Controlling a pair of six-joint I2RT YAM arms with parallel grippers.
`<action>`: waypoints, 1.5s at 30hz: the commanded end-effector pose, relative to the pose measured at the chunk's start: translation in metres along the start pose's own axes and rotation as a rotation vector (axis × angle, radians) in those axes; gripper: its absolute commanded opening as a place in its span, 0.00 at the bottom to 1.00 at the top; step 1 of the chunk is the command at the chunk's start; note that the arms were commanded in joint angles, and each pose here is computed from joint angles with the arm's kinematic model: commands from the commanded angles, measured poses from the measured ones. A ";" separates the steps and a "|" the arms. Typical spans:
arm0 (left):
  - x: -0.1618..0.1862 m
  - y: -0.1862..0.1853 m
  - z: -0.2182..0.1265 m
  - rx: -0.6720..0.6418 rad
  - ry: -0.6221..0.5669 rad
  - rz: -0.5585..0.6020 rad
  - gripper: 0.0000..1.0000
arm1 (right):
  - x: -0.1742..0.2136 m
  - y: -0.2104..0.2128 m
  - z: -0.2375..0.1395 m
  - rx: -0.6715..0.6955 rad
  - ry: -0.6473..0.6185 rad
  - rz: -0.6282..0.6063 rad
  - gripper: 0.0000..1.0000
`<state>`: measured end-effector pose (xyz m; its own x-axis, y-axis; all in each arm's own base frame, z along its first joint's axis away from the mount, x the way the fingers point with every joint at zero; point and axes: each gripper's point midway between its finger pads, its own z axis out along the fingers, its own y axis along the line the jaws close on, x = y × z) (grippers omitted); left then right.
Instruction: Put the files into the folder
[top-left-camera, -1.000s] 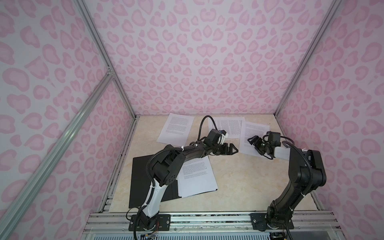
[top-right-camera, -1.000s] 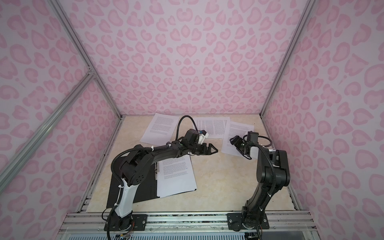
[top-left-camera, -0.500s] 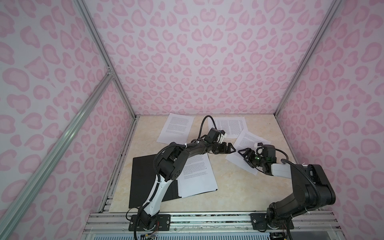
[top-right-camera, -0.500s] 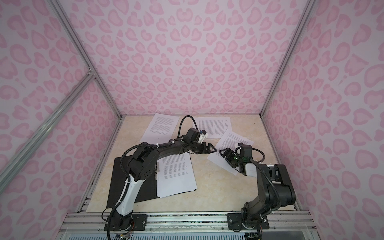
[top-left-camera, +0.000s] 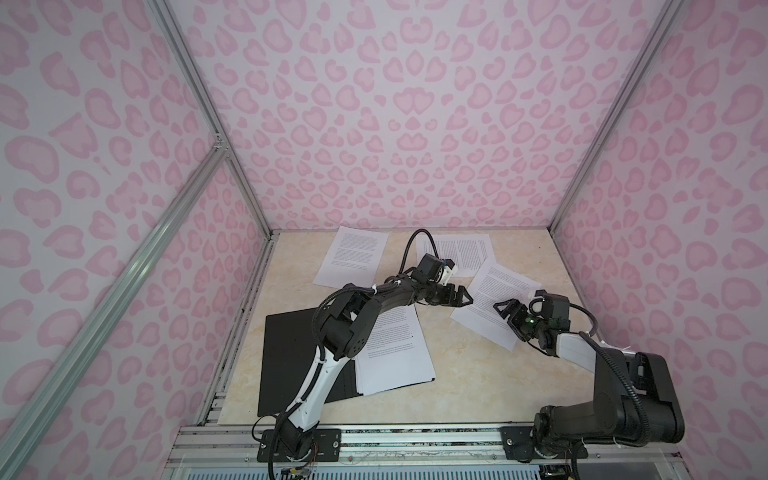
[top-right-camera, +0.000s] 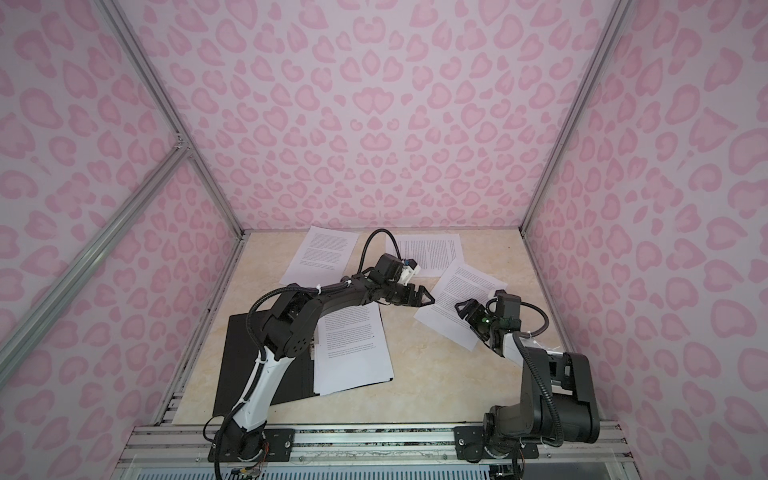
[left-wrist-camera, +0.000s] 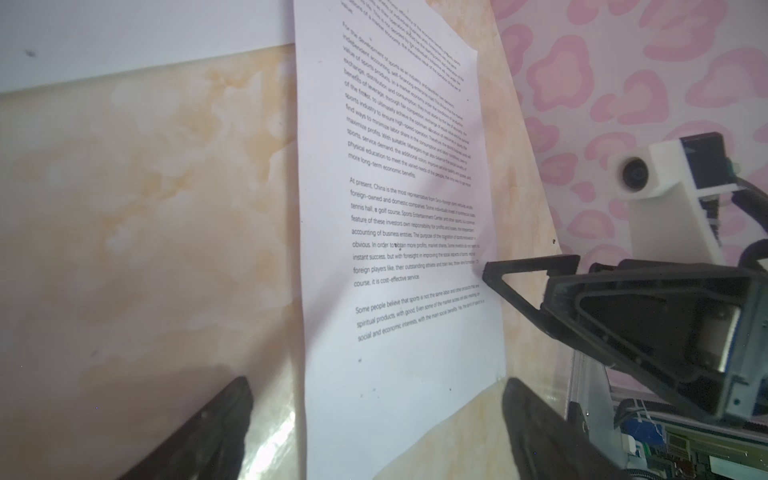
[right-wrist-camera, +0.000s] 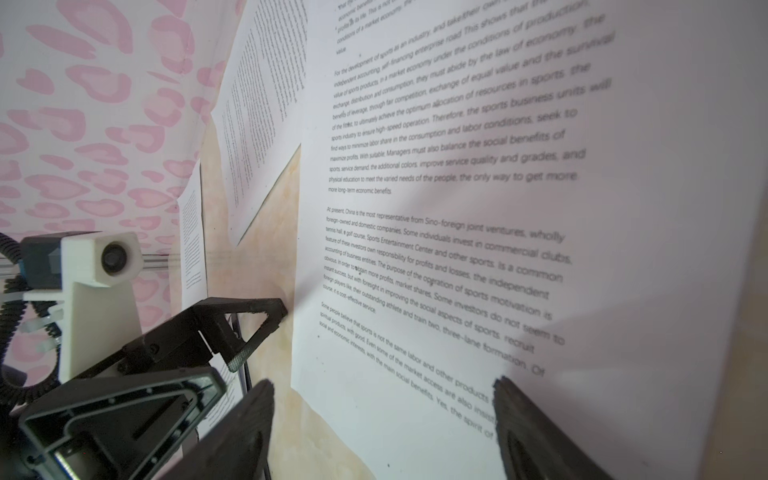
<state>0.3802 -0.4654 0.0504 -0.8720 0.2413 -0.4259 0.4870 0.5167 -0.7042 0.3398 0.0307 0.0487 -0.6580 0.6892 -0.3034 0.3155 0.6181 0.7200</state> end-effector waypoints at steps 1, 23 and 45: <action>0.027 0.007 0.010 0.027 0.101 -0.063 0.96 | 0.005 -0.009 0.003 0.016 0.009 0.015 0.83; 0.029 -0.032 -0.019 0.249 0.093 -0.296 0.88 | 0.016 -0.008 0.006 -0.034 0.037 0.049 0.83; 0.029 -0.023 -0.021 0.145 0.009 -0.267 0.80 | 0.036 0.014 0.022 -0.120 0.125 0.019 0.82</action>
<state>0.3359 -0.4554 0.0602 -0.9757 0.1405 -0.1682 0.2133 0.4316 -0.8765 0.3424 0.0696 0.0439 -0.7240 0.6372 -0.2643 0.2084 0.5673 0.7967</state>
